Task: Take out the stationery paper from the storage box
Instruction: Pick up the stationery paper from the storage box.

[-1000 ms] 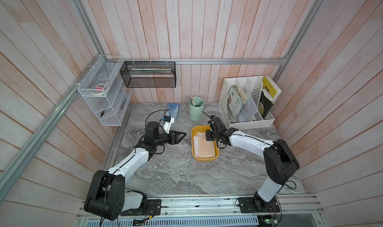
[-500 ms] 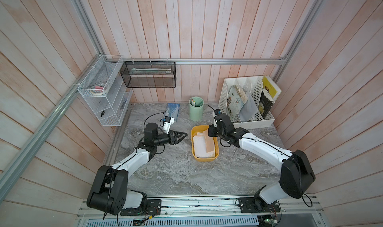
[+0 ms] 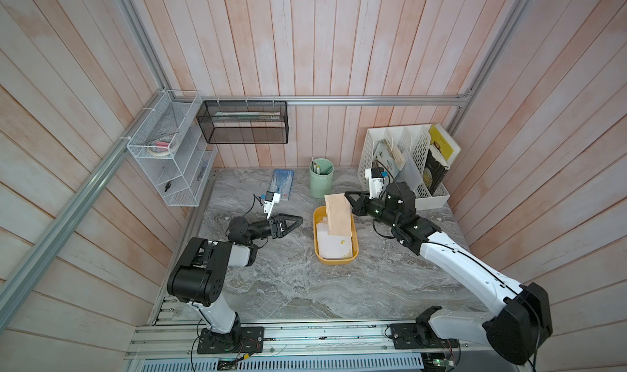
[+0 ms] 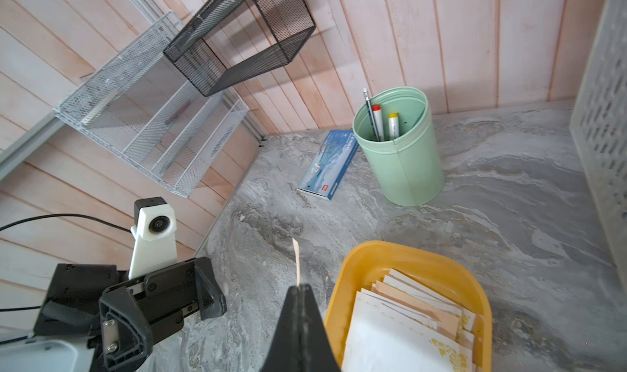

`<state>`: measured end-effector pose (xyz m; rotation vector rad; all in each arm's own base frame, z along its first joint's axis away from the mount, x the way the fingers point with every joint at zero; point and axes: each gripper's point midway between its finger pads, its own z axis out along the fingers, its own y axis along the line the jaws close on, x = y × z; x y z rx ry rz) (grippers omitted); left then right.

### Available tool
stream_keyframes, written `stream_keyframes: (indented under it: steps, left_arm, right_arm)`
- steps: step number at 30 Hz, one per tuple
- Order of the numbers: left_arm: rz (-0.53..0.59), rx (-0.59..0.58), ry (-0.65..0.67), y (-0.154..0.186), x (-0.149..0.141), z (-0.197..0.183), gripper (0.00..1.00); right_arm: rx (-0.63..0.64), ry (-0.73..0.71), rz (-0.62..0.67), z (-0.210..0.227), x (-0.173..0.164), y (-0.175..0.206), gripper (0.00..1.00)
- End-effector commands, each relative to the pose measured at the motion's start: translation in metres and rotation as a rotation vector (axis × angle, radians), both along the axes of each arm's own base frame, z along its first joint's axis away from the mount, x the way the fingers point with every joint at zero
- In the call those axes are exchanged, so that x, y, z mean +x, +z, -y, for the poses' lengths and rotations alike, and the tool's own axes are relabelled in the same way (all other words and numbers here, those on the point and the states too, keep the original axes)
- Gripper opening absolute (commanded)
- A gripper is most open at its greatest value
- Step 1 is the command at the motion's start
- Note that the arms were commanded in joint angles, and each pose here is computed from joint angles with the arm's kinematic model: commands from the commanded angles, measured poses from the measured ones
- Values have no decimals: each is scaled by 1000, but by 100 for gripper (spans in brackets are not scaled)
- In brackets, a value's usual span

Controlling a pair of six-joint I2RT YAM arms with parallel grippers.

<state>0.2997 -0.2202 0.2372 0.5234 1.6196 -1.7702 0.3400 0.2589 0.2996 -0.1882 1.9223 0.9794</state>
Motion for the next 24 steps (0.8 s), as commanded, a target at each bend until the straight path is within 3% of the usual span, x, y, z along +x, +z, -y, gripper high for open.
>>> stream_keyframes:
  steps: [1, 12, 24]
  left_arm:
    - [112, -15, -51, 23, -8, 4, 69]
    - [81, -26, -71, 16, 3, 19, 69]
    - [81, -37, -92, 21, 4, 28, 67]
  right_arm:
    - [87, 91, 25, -13, -9, 16, 0]
    - [196, 193, 41, -32, -12, 41, 0]
    - [224, 276, 6, -60, -9, 34, 0]
